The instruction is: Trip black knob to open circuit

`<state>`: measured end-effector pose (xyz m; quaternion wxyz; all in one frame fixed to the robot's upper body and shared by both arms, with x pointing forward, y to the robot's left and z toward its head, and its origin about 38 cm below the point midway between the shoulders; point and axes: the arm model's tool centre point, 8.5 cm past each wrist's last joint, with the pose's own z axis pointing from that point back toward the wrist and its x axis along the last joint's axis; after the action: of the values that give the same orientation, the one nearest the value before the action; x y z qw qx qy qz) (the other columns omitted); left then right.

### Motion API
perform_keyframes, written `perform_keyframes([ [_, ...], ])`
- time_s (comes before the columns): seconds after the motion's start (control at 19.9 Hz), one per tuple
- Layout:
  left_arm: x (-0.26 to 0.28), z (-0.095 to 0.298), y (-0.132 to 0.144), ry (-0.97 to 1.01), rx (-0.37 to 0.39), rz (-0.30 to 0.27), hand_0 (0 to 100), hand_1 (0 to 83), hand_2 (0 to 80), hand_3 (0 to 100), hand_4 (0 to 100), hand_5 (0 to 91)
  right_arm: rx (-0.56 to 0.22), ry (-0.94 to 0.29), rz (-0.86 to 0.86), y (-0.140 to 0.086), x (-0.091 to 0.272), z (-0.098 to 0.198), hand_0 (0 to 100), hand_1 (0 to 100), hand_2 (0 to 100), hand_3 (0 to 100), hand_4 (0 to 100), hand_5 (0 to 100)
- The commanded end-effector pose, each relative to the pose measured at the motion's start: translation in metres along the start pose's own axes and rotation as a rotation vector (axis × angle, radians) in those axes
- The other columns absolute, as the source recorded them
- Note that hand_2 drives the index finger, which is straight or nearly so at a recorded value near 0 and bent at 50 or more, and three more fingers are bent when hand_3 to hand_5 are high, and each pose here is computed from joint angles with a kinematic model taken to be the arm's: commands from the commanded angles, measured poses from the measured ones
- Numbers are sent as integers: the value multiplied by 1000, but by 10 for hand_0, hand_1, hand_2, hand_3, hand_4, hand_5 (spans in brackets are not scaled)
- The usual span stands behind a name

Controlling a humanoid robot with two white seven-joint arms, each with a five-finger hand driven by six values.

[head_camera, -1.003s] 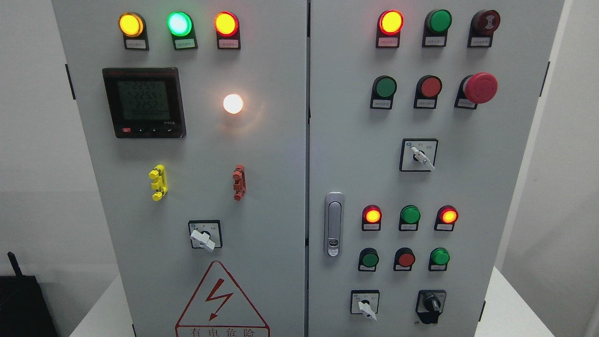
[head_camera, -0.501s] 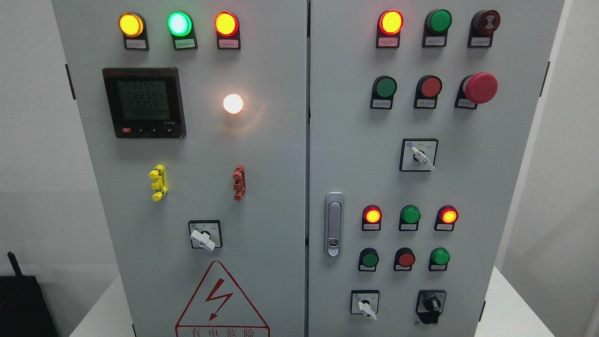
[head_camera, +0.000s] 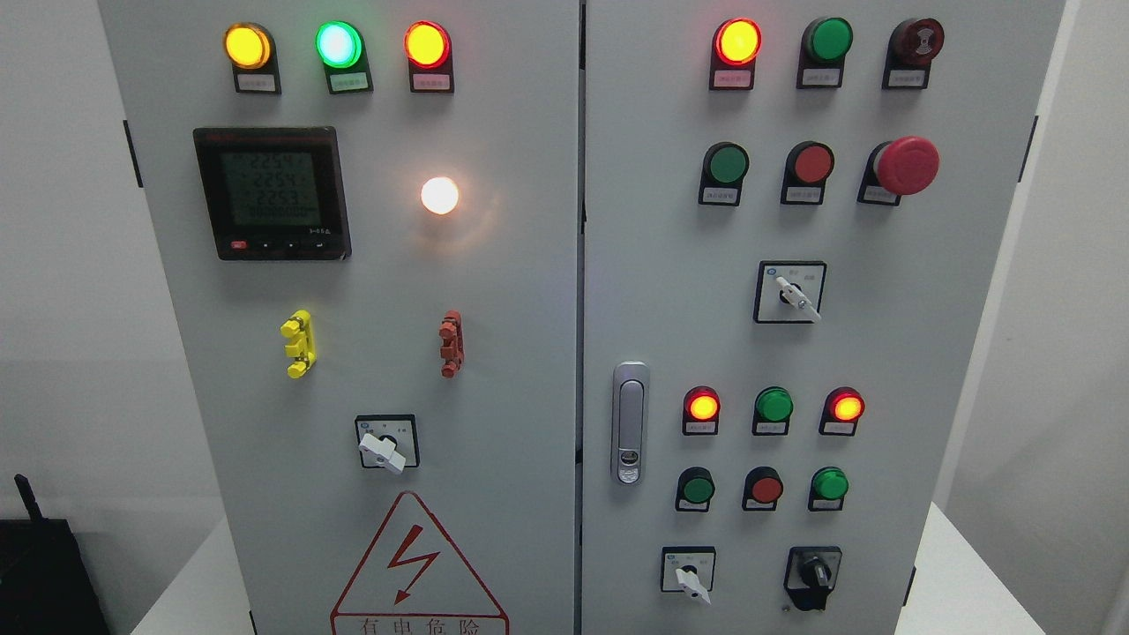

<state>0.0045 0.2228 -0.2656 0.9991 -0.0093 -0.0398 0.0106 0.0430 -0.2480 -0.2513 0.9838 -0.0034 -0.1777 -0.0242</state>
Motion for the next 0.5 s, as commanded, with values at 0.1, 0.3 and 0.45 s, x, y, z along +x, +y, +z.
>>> perform_keyframes([
  [0.1, 2, 0, -1, -4, -1, 4, 120, 389, 0, 0, 0, 0, -6, -79, -5, -3, 17, -1, 63, 336, 0, 0, 0, 0],
  [0.3, 3, 0, -1, -5, -1, 3, 120, 389, 0, 0, 0, 0, -2, -144, -7, -2, 31, -1, 67, 379, 0, 163, 140, 6],
  [0.45, 3, 0, -1, -5, -1, 3, 120, 389, 0, 0, 0, 0, 1, -208, -11, -1, 44, 0, 71, 403, 0, 258, 230, 84],
])
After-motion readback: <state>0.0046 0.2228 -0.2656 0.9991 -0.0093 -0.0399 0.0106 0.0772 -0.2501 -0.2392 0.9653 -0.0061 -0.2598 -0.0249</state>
